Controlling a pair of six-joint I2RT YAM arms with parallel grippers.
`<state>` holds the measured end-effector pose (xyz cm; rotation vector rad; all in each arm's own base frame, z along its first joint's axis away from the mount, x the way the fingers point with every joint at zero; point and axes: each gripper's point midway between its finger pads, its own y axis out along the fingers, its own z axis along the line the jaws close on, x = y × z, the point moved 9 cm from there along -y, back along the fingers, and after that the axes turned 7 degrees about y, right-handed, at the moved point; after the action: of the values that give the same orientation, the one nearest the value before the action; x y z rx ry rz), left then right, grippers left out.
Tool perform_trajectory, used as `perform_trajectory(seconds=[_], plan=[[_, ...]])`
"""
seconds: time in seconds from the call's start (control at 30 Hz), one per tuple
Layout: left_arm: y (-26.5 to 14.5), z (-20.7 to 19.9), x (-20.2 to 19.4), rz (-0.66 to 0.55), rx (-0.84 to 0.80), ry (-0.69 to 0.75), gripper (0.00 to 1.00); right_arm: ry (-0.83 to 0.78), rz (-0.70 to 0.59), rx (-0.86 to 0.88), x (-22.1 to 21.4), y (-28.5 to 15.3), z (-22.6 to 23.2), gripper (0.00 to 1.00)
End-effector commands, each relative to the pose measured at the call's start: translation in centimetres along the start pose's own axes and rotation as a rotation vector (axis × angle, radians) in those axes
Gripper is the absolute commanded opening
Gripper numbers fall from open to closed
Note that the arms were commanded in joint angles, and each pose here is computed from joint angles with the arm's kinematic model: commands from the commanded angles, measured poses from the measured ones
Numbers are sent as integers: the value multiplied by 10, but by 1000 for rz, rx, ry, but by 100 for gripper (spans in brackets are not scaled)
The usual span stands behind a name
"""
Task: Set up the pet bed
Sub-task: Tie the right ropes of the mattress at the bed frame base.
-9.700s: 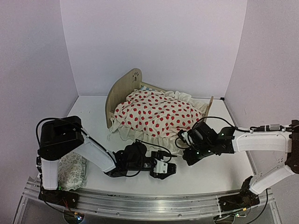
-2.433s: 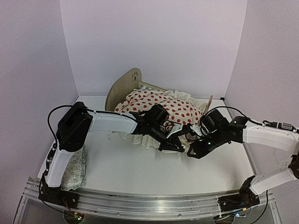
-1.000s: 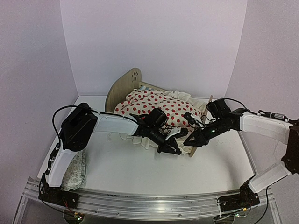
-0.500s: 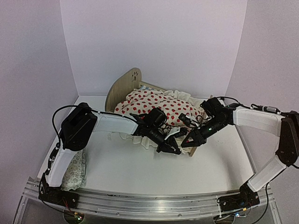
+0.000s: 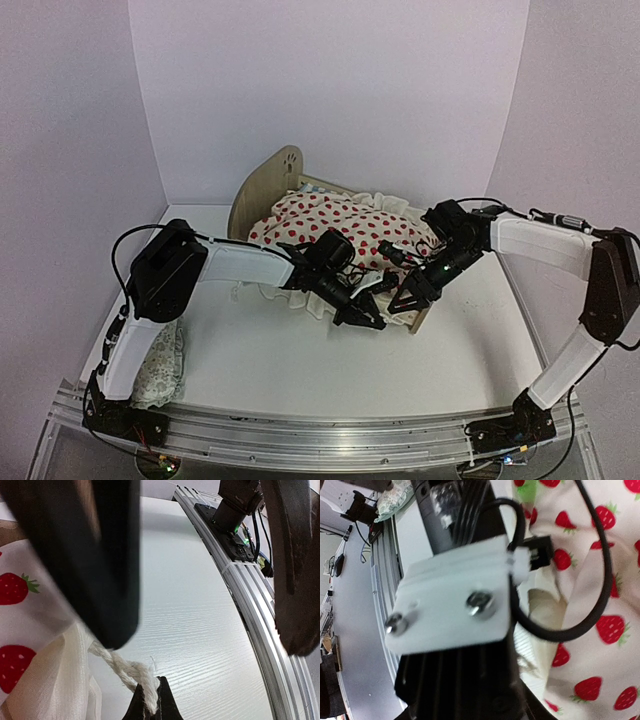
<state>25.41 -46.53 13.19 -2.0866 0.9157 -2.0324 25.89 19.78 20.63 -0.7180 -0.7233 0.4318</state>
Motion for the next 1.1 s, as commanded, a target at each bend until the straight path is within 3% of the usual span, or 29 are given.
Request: perform_trajectory(seconds=[0.0,0.37,0.57,1.07], plan=[[-16,-4,22,-33,2,43,0,-82,-67,-47,27,-5,-9,48],[-13,-4,17,-40,-6,34,0,-131,46,-61,1,7,-17,45],[-12,-4,17,-57,-13,33,0,-134,85,-53,-2,18,-26,35],[-11,0,20,-86,-9,30,0,-157,159,-25,-15,39,-25,39]])
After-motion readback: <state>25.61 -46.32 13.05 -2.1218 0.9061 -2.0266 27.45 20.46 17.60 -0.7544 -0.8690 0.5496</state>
